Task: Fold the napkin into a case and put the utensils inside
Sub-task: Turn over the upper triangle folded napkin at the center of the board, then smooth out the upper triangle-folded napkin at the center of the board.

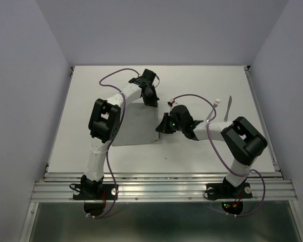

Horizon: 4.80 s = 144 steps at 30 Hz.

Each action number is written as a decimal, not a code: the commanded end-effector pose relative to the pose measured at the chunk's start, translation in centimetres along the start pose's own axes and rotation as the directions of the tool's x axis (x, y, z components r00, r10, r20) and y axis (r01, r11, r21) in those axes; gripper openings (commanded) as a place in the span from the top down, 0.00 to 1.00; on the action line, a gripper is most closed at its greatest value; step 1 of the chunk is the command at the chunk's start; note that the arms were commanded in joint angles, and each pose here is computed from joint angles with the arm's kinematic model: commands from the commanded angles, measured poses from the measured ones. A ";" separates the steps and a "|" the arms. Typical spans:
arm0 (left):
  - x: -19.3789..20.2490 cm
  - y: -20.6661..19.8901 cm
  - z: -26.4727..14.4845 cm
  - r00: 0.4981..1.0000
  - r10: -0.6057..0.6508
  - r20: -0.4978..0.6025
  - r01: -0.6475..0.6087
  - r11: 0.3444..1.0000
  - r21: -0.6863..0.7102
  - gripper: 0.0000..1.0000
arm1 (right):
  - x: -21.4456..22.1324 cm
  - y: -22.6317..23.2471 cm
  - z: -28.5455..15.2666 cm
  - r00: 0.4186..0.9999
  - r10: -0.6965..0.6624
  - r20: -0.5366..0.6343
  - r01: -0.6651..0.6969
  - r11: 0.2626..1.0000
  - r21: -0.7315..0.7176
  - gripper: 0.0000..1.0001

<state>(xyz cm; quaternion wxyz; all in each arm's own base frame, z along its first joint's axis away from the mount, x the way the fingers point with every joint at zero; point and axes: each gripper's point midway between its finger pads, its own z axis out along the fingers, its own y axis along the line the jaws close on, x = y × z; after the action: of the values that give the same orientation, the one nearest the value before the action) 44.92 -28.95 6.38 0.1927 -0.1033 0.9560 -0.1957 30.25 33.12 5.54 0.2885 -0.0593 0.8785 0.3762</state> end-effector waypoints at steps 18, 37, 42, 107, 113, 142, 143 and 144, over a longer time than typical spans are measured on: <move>-7.6 -6.0 -0.9 0.935 0.016 0.354 -0.037 0.998 0.051 1.00 | 8.8 -2.8 -2.0 0.965 0.001 -0.263 0.011 0.999 0.044 0.98; -5.6 -6.3 1.6 0.949 0.068 0.308 -0.075 0.997 0.011 1.00 | 0.0 -4.8 -8.1 0.990 0.063 0.127 -0.088 0.975 0.203 0.46; -5.0 -6.9 2.8 0.958 0.081 0.274 -0.090 0.996 0.022 1.00 | -2.1 -6.7 -9.7 0.968 0.112 0.225 -0.172 0.948 0.268 0.48; -5.0 2.4 -8.3 0.975 0.067 0.210 -0.071 0.997 0.012 0.62 | -19.0 -14.5 7.4 0.971 0.177 0.158 -0.217 0.932 0.289 0.67; -4.7 3.1 -8.5 0.975 0.067 0.214 -0.067 0.998 -0.007 0.62 | -18.4 -14.2 7.6 0.965 0.210 0.154 -0.245 0.934 0.259 0.91; 1.1 -3.6 -5.1 0.930 0.330 0.164 -0.329 0.944 -0.032 0.42 | -8.6 -11.7 -0.4 0.924 0.339 0.176 -0.372 0.901 0.221 0.71; 1.4 -3.4 -4.7 0.928 0.342 0.145 -0.338 0.940 -0.054 0.42 | -8.3 -11.7 -0.2 0.919 0.355 0.172 -0.386 0.897 0.214 0.71; 1.8 -2.8 -3.3 0.928 0.352 0.119 -0.345 0.935 -0.081 0.42 | -8.2 -11.4 -0.1 0.917 0.365 0.164 -0.393 0.898 0.198 0.71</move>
<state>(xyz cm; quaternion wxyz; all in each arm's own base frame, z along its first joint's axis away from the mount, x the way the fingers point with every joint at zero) 41.31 -30.63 9.94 0.2749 0.0326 0.9475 -0.1602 41.49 23.75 3.07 0.2777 0.1661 0.8909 0.3189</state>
